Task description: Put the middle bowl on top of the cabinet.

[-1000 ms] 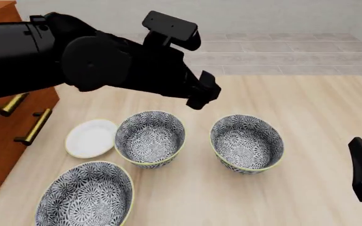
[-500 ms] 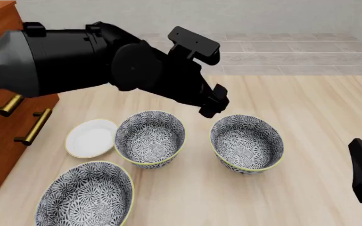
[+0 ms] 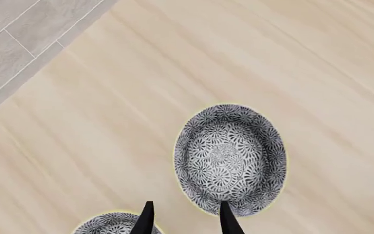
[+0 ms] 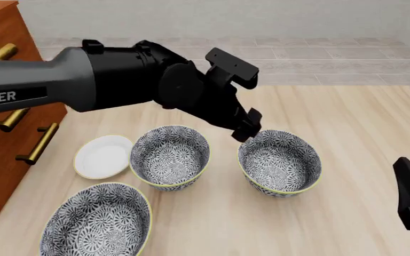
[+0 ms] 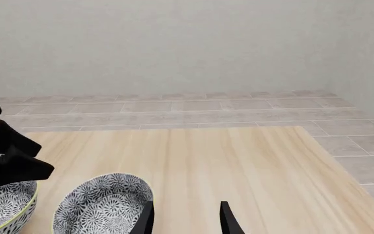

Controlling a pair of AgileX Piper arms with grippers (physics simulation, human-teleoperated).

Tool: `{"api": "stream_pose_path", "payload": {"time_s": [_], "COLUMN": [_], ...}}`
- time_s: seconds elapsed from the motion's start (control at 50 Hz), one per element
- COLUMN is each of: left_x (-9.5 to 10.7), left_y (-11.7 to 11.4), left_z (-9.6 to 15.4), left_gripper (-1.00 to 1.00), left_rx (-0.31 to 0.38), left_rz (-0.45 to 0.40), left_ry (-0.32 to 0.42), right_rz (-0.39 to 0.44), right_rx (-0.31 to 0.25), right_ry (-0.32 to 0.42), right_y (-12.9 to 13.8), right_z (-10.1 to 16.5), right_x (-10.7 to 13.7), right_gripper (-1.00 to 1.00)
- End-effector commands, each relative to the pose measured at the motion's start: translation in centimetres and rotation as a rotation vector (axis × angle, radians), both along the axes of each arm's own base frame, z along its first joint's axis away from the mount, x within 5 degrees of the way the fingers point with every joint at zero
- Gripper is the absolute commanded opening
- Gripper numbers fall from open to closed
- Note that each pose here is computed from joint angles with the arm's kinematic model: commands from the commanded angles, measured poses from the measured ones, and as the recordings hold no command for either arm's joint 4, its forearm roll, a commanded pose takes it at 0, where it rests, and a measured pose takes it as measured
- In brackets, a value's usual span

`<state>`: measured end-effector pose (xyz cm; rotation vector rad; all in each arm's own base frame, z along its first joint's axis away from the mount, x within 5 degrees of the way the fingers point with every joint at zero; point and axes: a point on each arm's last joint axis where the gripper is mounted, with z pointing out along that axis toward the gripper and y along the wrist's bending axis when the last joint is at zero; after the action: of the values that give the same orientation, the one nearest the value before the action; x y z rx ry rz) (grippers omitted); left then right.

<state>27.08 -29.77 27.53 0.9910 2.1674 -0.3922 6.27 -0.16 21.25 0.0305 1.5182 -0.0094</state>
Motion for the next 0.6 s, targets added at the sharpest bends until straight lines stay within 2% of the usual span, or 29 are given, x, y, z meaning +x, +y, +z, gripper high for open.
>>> {"api": "stream_pose_path", "payload": {"time_s": [0.02, 0.6], "left_x": [0.8, 4.0], "left_y": [-0.7, -1.7], "left_z": [-1.1, -4.9], "left_gripper": [1.00, 1.00], "left_rx": [0.027, 0.083], "left_rz": [-0.004, 0.016], "left_ry": [0.015, 0.047], "right_rz": [-0.002, -0.006], "right_rx": [0.003, 0.010], "right_ry": [0.001, 0.009], "right_y": [0.0, -0.1], "right_z": [0.0, 0.0], "right_x": [0.1, 0.2], "right_gripper": [1.00, 1.00]}}
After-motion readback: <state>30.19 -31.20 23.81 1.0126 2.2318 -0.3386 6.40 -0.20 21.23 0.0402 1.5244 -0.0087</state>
